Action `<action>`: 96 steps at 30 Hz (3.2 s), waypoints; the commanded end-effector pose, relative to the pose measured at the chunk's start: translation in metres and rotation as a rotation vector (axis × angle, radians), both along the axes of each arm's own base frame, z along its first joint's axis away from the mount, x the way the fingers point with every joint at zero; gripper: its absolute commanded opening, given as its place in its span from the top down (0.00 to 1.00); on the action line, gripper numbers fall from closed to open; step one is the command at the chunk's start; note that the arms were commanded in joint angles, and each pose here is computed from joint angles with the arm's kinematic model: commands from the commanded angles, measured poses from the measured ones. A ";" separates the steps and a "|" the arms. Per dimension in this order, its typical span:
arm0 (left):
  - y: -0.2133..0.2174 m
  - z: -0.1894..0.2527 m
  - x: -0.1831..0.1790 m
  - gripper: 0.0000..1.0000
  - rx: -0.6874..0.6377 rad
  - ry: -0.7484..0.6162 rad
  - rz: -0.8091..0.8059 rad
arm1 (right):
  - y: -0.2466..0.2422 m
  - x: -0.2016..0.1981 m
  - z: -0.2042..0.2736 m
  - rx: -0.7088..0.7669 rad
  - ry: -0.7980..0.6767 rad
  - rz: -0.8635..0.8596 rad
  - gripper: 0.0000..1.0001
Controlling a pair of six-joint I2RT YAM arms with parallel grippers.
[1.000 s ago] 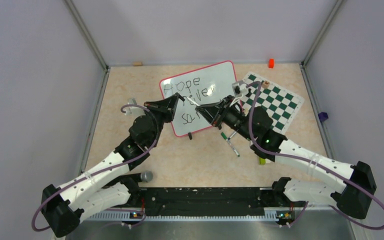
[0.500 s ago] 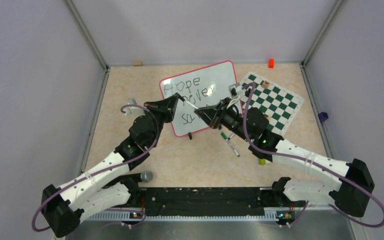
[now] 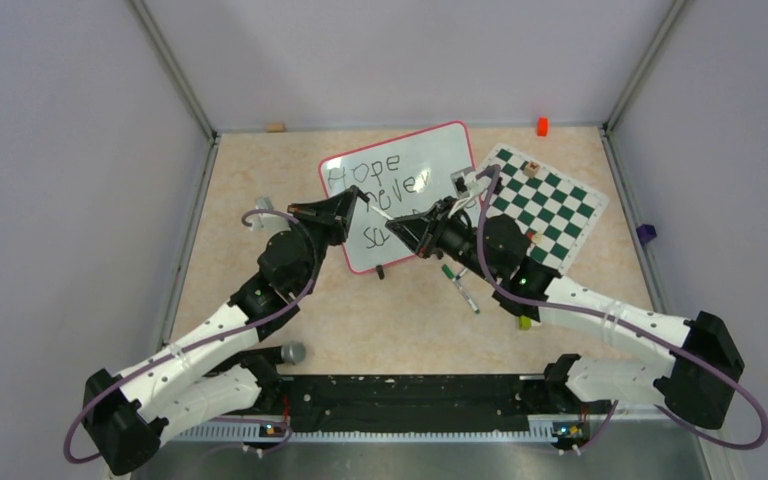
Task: Write a sentence on the whiteboard
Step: Insert the whiteboard marker without the cap into the pen cap.
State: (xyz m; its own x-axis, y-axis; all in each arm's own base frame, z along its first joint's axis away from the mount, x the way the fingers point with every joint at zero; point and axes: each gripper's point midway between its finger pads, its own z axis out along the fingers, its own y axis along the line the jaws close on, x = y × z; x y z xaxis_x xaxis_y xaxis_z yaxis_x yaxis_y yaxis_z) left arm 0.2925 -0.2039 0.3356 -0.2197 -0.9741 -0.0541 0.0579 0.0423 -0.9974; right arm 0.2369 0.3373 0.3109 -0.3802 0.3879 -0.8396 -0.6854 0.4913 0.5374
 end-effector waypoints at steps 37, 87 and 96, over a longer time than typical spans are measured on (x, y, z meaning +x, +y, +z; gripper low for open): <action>0.004 0.006 -0.002 1.00 -0.040 -0.023 0.005 | 0.000 -0.008 0.038 0.059 -0.082 0.023 1.00; -0.078 -0.001 -0.024 1.00 -0.017 -0.076 -0.344 | 0.027 0.058 0.019 -0.055 -0.191 -0.163 1.00; -0.130 0.006 -0.071 1.00 0.065 -0.122 -0.459 | 0.040 0.070 0.005 -0.097 -0.162 -0.119 1.00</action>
State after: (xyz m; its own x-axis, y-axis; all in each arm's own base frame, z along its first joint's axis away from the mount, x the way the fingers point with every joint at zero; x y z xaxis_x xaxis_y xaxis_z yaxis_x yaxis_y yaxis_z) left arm 0.3282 -0.2162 0.2961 -0.0970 -0.9875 -0.1242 0.0223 0.1226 -0.9922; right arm 0.2964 0.3629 0.2868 -0.2343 0.2731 -0.9330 -0.6568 0.6632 0.3590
